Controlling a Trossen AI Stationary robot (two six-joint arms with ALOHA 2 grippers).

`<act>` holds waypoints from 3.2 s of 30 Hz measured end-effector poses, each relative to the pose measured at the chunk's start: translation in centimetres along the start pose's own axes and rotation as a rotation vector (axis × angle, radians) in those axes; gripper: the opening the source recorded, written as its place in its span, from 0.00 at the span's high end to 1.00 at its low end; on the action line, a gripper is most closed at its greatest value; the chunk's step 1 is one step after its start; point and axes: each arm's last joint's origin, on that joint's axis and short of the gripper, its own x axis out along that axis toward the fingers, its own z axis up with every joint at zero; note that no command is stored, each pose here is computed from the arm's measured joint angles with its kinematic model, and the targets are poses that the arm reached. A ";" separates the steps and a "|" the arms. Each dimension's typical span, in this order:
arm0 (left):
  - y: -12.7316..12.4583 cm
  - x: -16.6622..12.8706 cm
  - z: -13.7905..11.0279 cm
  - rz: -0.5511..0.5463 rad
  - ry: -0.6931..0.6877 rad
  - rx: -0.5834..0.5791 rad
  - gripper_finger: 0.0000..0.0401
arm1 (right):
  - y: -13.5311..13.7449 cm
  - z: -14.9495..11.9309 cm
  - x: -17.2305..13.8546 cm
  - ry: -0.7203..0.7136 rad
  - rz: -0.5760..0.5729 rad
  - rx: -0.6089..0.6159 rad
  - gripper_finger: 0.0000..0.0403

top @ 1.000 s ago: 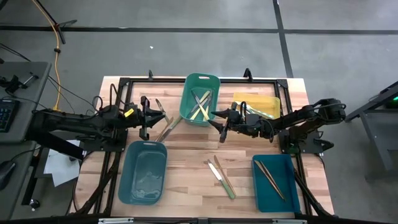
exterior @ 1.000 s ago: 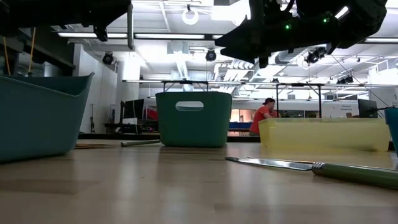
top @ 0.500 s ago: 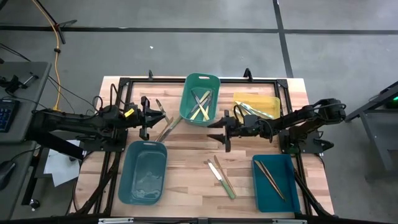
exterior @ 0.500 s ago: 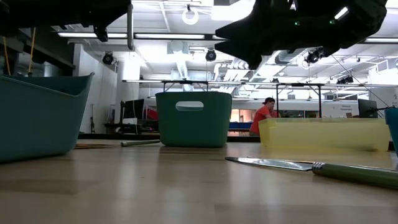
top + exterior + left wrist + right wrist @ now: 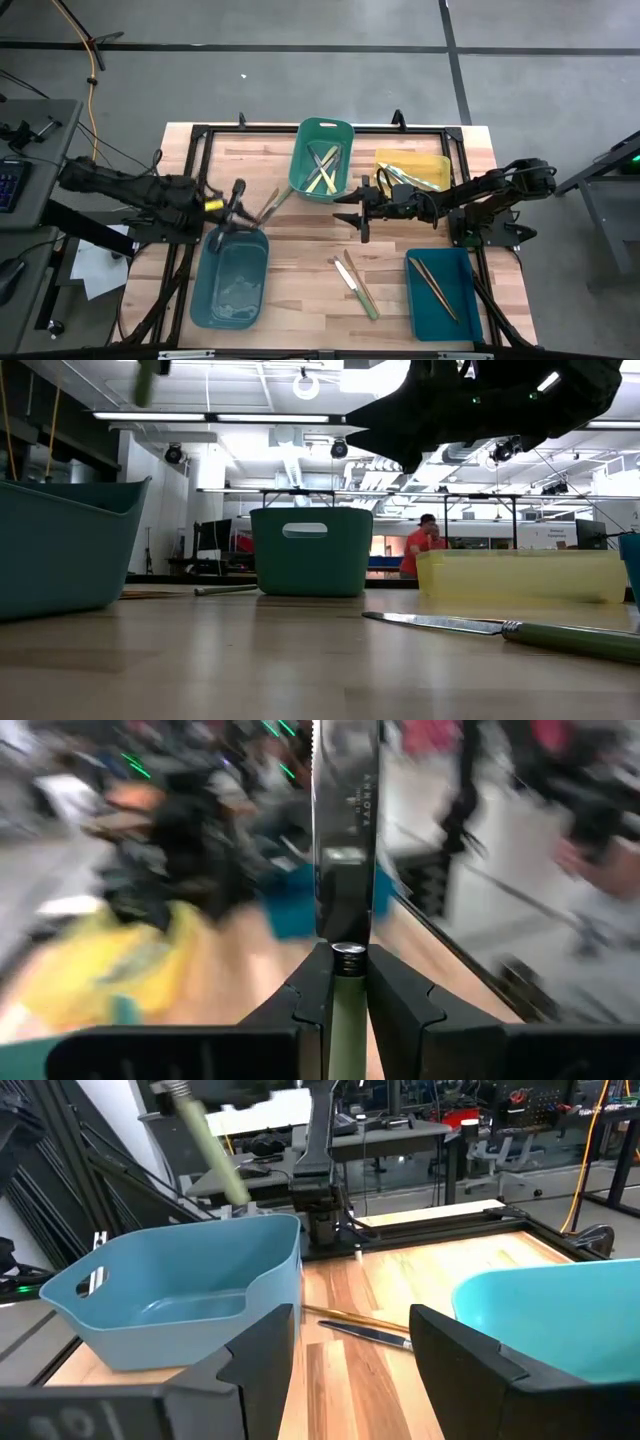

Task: Sort silverware by color (type)
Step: Put the green knife into the left blue bin, then put the gold knife into the right blue bin

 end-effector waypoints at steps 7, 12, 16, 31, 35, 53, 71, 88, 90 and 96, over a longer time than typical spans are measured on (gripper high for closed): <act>-3.7 0.3 0.8 -0.255 0.152 -0.019 0.90 | 0.0 -0.1 0.0 0.009 -0.001 0.000 0.52; -6.7 0.2 -0.8 -0.481 0.317 0.014 0.90 | 0.0 -0.2 0.0 0.017 -0.002 0.006 0.52; -8.0 0.6 -2.1 -0.476 0.442 0.043 0.90 | 0.0 -0.2 0.0 0.019 -0.002 0.007 0.52; -9.7 3.1 -7.3 -0.384 0.866 0.181 0.90 | -0.1 -0.3 0.0 0.023 -0.043 0.006 0.52; -9.9 3.5 -8.5 -0.385 0.964 0.226 0.90 | -0.1 -0.3 0.0 0.023 -0.044 0.005 0.52; -10.1 4.0 -9.6 -0.329 1.050 0.156 0.84 | -0.2 -0.3 0.0 0.030 -0.045 0.004 0.52; -9.9 4.4 -6.3 -0.304 1.024 0.305 0.69 | -0.2 -0.3 0.0 0.029 -0.045 0.005 0.52; -2.1 4.0 2.1 0.410 0.562 0.245 0.70 | -0.1 -0.2 0.0 0.011 -0.043 0.032 0.52; -0.8 3.9 1.1 0.408 0.472 0.201 0.70 | -0.1 -0.2 0.0 0.013 -0.043 0.032 0.52; 2.5 3.2 -2.0 0.421 0.103 0.090 0.70 | -0.1 -0.2 0.0 0.012 -0.043 0.026 0.52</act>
